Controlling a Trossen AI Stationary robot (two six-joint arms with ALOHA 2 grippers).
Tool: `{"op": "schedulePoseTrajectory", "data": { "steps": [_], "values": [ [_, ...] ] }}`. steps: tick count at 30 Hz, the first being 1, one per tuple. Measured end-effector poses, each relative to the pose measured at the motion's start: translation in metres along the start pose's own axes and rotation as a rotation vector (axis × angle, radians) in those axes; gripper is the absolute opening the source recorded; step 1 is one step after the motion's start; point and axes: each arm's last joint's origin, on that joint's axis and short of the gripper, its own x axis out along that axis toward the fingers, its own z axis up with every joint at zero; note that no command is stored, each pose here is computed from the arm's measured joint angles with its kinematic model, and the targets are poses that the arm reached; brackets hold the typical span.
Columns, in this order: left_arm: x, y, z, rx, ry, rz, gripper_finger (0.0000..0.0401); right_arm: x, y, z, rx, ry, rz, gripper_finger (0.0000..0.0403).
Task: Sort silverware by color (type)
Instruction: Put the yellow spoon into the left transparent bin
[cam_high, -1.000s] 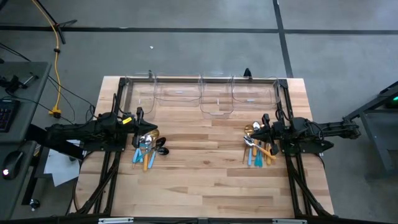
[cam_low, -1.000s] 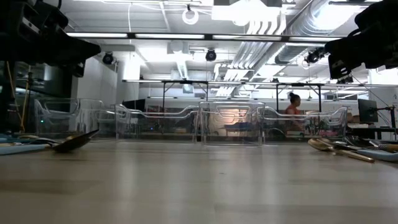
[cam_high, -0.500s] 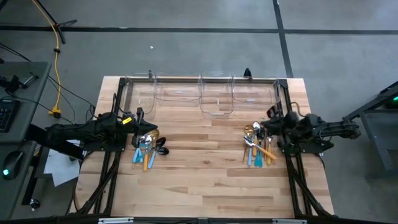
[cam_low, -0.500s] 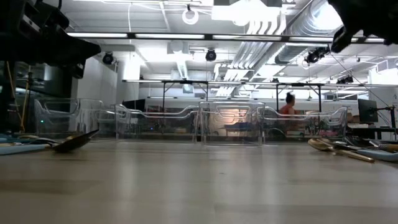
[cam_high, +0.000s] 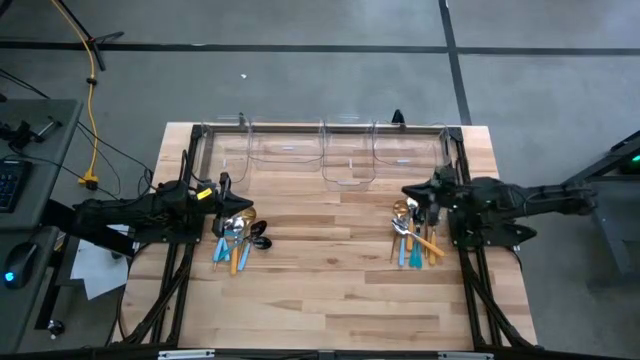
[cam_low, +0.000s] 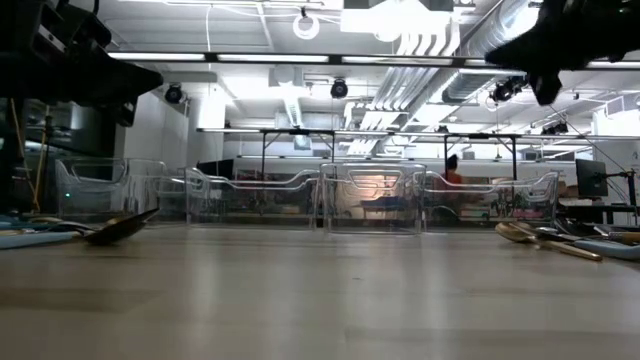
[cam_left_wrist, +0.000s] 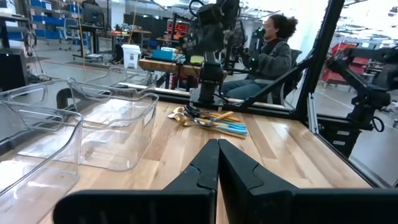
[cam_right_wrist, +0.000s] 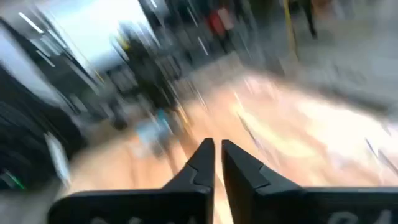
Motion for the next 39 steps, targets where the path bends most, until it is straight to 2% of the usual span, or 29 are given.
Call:
{"op": "schedulePoseTrajectory", "data": {
  "steps": [5,10,13,18,21,26,30,39],
  "values": [
    [0.0,0.0,0.0,-0.012,0.0,0.001,0.0,0.012,0.008,0.005,0.004,0.337,-0.155,0.0088],
    [0.0,0.0,0.0,-0.012,0.0,0.001,0.0,0.029,0.019,-0.005,0.067,0.711,-0.126,0.0158],
    [0.0,0.0,0.0,-0.013,0.001,0.001,0.0,0.037,0.022,-0.02,0.151,0.928,-0.135,0.0177],
    [0.0,0.0,0.0,-0.013,0.002,0.001,0.0,0.041,0.023,-0.049,0.152,1.195,-0.307,0.0181],
    [0.0,0.0,0.0,-0.013,0.002,0.001,0.0,0.042,0.024,-0.06,0.128,1.265,-0.391,0.0181],
    [0.0,0.0,0.0,-0.013,0.002,0.001,0.0,0.046,0.026,-0.073,0.074,1.236,-0.54,0.0181],
    [0.0,0.0,0.0,-0.013,0.002,0.001,0.0,0.045,0.026,-0.081,0.054,1.279,-0.633,0.0181],
    [0.0,0.0,0.0,-0.013,0.001,0.001,0.0,0.048,0.032,-0.096,0.009,1.297,-0.657,0.0181]
  ]
}}
